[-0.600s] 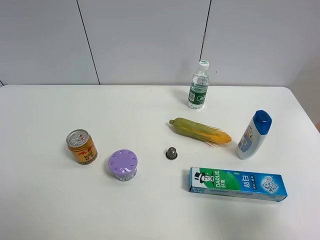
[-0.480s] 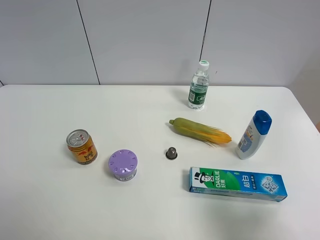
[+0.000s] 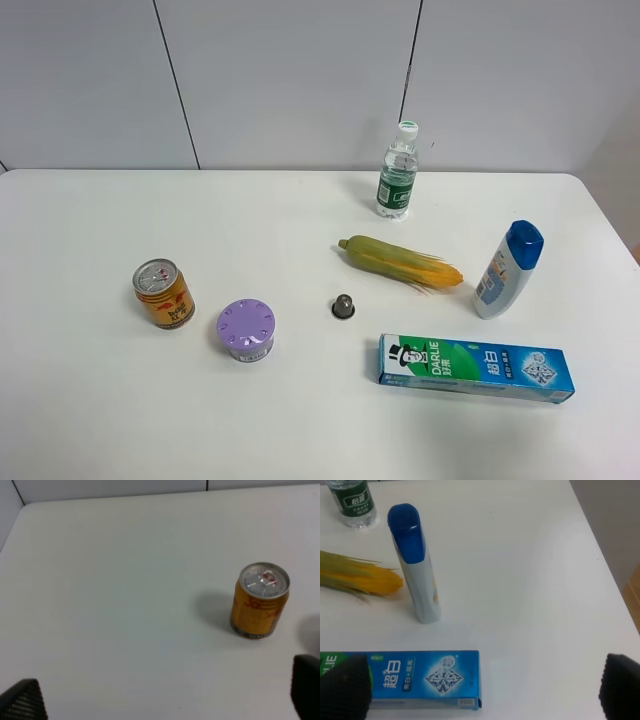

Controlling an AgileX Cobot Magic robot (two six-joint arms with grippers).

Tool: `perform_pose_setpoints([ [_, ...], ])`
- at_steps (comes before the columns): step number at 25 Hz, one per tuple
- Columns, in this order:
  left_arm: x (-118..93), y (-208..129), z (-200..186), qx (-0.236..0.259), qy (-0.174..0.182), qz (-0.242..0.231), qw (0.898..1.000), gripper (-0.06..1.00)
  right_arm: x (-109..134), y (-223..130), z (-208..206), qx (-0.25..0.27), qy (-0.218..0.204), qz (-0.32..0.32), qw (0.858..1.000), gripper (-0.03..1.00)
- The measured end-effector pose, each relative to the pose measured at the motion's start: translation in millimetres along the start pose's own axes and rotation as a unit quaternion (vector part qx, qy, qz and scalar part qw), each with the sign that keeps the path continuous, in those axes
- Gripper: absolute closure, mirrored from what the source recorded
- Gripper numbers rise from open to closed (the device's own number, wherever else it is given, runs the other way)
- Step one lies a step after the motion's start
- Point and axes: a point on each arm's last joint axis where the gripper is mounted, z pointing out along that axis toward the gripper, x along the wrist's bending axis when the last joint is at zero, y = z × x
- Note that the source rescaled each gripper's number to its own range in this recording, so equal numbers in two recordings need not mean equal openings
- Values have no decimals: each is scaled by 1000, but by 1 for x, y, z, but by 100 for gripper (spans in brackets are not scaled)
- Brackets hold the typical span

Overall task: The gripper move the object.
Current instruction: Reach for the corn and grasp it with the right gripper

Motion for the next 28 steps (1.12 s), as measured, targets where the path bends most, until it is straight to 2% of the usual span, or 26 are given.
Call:
perform_pose_setpoints([
  [17, 0, 0, 0, 0, 0, 0, 1000, -6, 0, 0, 0, 0, 0, 0, 1000, -3],
  [23, 0, 0, 0, 0, 0, 0, 1000, -6, 5, 0, 0, 2, 25, -24, 999, -3],
  [28, 0, 0, 0, 0, 0, 0, 1000, -6, 10, 22, 11, 53, 52, -62, 995, -3],
])
